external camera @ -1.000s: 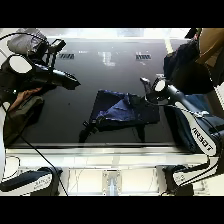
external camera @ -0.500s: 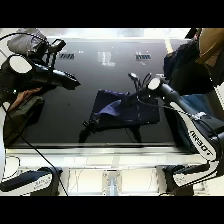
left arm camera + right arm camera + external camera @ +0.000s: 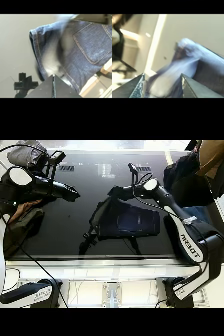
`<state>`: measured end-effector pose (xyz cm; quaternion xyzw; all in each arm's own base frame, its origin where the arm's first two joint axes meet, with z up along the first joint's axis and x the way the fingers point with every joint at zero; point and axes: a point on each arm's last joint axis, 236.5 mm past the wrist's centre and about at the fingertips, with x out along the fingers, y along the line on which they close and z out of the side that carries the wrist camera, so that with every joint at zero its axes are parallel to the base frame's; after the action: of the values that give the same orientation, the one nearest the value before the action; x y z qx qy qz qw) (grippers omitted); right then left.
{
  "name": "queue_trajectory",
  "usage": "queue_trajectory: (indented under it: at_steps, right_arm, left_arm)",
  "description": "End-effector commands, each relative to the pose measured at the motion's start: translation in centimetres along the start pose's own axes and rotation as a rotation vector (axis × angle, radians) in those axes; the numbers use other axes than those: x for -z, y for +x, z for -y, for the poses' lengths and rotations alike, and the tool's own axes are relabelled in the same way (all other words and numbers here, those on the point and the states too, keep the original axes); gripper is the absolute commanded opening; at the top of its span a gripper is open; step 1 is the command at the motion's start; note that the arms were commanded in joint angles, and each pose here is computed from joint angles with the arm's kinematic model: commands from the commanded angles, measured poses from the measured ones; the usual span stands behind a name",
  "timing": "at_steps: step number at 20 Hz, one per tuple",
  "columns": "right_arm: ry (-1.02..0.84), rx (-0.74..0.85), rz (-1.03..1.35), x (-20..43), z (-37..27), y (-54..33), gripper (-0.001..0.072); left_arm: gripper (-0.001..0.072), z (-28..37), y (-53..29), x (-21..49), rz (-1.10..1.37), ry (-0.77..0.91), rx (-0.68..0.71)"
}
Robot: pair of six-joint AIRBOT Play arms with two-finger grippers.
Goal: Fold the clothes and pants, and hang the long-sleeved shirts on hangers.
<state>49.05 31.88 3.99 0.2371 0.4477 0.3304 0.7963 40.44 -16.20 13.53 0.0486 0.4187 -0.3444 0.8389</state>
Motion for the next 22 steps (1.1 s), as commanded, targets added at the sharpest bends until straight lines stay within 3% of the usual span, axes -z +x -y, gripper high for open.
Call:
queue_trajectory:
  at_steps: [1,4,6,10,12,13,14,17,19,22]
  right_arm:
    - [-0.006,-0.045,0.060,-1.1,-1.2,2.0,0.0515]
    - [-0.086,-0.038,0.042,-3.0,-1.1,-0.4,0.0514]
    - [-0.117,0.032,-0.067,-3.0,2.3,-4.0,0.0512]
    - [0.038,0.327,-0.353,1.6,14.8,-16.3,0.0513]
    - [0.142,0.366,-0.364,4.0,18.3,-20.7,0.0514]
    - [0.189,0.369,-0.344,5.4,19.6,-21.8,0.0523]
    - [0.239,0.343,-0.326,7.2,20.4,-22.2,0.0620]
    - [0.333,0.182,-0.301,11.7,20.5,-20.4,0.0681]
    - [0.301,0.107,-0.278,12.1,19.8,-19.3,0.0689]
    - [0.226,0.129,-0.274,11.5,20.4,-19.8,0.0689]
  left_arm:
    - [0.0006,-0.1,0.0,0.0,0.001,0.000,-0.002]
    - [0.0006,-0.1,0.0,0.0,0.001,0.000,-0.002]
    - [0.0006,-0.1,0.0,0.0,0.001,0.000,-0.002]
    - [0.0006,-0.1,0.0,0.0,0.000,0.000,-0.002]
    - [0.0006,-0.1,0.0,0.0,0.000,0.000,-0.002]
    - [0.0006,-0.1,0.0,0.0,0.000,0.000,-0.001]
    - [0.0007,-0.1,0.0,0.0,0.000,-0.001,-0.002]
    - [0.0006,-0.1,0.0,0.0,0.000,0.000,-0.001]
    - [0.0006,-0.1,0.0,0.0,0.000,0.000,-0.001]
    - [0.0006,-0.1,0.0,0.0,0.000,-0.001,-0.001]
